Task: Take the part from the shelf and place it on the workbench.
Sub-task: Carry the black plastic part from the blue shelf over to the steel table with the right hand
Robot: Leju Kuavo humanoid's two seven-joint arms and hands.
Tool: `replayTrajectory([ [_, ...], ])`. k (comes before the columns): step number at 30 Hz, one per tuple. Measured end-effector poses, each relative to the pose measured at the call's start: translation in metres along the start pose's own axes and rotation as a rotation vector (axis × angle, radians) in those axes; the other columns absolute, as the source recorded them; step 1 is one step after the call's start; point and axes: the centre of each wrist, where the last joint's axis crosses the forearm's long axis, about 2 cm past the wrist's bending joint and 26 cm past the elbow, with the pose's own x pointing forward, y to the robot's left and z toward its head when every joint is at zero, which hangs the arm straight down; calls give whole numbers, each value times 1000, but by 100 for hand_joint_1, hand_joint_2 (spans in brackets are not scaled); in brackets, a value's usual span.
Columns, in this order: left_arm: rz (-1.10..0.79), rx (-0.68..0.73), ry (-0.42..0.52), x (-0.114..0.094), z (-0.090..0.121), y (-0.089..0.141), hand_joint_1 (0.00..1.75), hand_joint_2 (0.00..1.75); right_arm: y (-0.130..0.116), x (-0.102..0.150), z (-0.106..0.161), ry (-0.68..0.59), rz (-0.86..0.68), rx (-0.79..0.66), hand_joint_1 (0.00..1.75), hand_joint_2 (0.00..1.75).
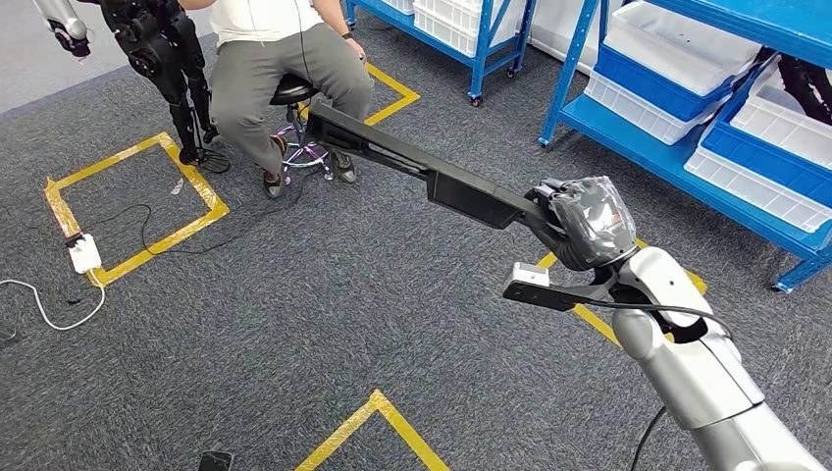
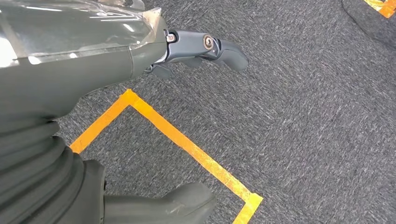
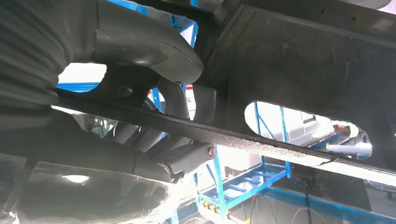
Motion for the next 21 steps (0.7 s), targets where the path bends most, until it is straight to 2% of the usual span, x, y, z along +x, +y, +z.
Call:
replayTrajectory([
  [21,-3,-1,11,-1,1,1,0,175,4,4,-1,23,-81,-36,175,175],
])
